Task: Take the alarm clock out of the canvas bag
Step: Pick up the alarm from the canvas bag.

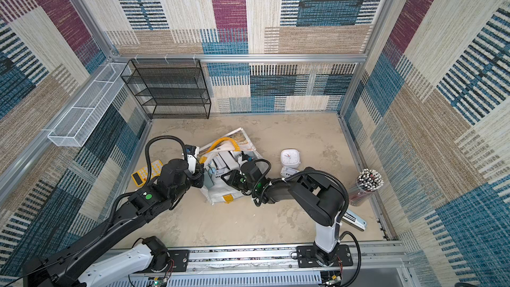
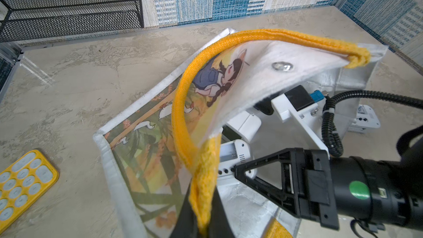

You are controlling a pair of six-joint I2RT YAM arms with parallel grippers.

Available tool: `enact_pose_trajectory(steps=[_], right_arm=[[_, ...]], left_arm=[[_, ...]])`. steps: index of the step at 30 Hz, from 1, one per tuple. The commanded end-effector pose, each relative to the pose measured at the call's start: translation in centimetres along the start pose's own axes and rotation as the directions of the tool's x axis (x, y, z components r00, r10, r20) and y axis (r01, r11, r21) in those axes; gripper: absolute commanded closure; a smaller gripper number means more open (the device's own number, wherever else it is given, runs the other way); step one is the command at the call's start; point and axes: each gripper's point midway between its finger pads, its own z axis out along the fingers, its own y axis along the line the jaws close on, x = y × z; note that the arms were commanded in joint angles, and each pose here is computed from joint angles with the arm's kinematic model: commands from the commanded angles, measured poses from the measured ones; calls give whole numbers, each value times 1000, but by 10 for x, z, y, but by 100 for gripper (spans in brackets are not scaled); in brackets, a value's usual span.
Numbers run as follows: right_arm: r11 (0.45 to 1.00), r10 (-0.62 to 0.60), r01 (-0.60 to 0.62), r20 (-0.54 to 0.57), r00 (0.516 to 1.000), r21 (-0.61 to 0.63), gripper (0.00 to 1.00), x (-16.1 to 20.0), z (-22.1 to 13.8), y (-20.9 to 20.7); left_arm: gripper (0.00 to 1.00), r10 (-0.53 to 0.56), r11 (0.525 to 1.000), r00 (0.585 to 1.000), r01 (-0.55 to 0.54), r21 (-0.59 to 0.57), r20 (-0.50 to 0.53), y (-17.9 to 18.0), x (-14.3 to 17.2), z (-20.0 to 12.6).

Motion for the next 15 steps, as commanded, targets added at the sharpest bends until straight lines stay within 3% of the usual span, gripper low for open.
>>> enact_pose_trajectory(steps=[1,15], right_arm=[[1000,-21,22,34,999,-21,73,-6,-4,8],[999,-42,42,52,998,2,77,-8,-13,6]], left_arm=[[100,-58,998,998,58,-26,11,4,-4,1],[100,-73,995,997,73,-66,-9,10,0,3]])
